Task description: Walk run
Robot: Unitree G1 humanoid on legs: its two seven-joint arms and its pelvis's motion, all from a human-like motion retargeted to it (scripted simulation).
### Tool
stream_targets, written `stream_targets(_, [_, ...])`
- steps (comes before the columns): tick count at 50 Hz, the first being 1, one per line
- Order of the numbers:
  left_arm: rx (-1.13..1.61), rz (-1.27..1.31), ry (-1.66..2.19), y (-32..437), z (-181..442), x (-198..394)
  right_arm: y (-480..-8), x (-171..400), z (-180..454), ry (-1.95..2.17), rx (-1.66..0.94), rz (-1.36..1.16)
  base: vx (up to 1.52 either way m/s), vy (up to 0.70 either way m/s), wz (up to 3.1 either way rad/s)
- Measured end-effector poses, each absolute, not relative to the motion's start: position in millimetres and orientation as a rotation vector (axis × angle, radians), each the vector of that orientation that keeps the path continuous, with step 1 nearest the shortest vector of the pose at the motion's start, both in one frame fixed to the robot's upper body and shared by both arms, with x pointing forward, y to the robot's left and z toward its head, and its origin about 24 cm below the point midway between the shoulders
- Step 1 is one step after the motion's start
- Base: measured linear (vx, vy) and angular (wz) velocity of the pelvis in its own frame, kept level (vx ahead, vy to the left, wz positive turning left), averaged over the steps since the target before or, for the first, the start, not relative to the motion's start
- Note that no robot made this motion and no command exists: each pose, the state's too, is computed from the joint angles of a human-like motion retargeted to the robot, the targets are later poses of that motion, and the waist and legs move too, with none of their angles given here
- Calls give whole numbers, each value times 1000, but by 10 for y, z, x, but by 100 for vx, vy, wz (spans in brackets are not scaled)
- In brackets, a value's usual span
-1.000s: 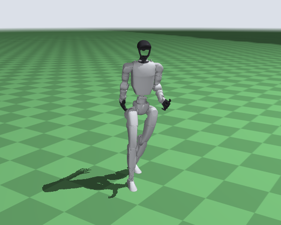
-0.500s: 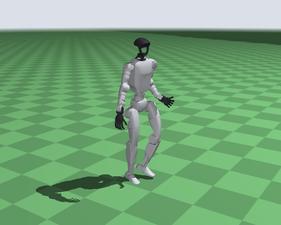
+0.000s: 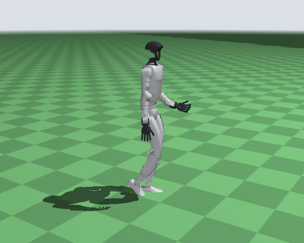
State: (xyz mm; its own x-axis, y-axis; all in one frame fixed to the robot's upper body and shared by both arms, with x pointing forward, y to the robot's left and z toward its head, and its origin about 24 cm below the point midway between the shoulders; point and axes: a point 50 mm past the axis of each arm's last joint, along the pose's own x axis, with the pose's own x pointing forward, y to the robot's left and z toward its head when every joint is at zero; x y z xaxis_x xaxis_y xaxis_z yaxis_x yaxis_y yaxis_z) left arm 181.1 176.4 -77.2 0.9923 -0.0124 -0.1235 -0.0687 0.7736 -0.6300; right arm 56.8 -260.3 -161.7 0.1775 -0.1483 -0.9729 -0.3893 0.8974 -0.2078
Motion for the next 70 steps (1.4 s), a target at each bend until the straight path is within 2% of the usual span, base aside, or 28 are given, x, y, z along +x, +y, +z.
stream_targets(6, [-609,-138,-18,1766,-451,2114,-1829,-742,-1715,1794,-264,401,84,-15,301])
stream_targets(11, [-560,-148,-75,1779,-329,2184,-1230,-1215,-1597,1883,-104,653,75,-26,139])
stream_targets(15, [-609,-18,-39,1835,-483,1970,-1331,-1390,-1530,1936,-162,844,96,-7,38])
stream_targets(18, [-654,74,43,1903,-687,1689,-1611,-1468,-1499,2012,-261,798,101,-14,165])
stream_targets(22, [-688,78,179,1710,-901,1458,-1880,-1374,-1511,2041,-230,563,102,-14,200])
stream_targets(25, [-670,47,197,1667,-912,1469,-2039,-1038,-1594,1972,-215,404,70,-19,189])
stream_targets(31, [-690,1,193,1559,-904,1461,-2382,-93,-1702,1620,-511,61,62,-20,66])
stream_targets(35, [-674,3,186,1541,-884,1450,-2371,251,-1703,1468,-639,57,61,-14,108])
stream_targets(40, [-660,0,162,1499,-834,1498,-2209,344,-1740,1447,-584,188,69,-13,95])
stream_targets(48, [-679,111,201,1674,-940,1412,-2065,-66,-1771,1605,-619,333,106,-27,47])
stream_targets(52, [-664,144,176,1743,-900,1509,-2119,-278,-1750,1634,-586,330,77,27,-142])
stream_targets(57, [-658,-5,123,1580,-751,1826,-2039,-553,-1730,1695,-192,72,70,25,373])
stream_targets(62, [-645,-128,65,1538,-596,2054,-2019,-838,-1670,1776,-24,-52,77,-8,256])
stream_targets(66, [-614,-187,55,1552,-543,2137,-1977,-993,-1635,1846,-57,9,91,-16,164])
stream_targets(70, [-599,-180,69,1596,-574,2104,-1997,-993,-1631,1849,-168,208,85,-13,74])
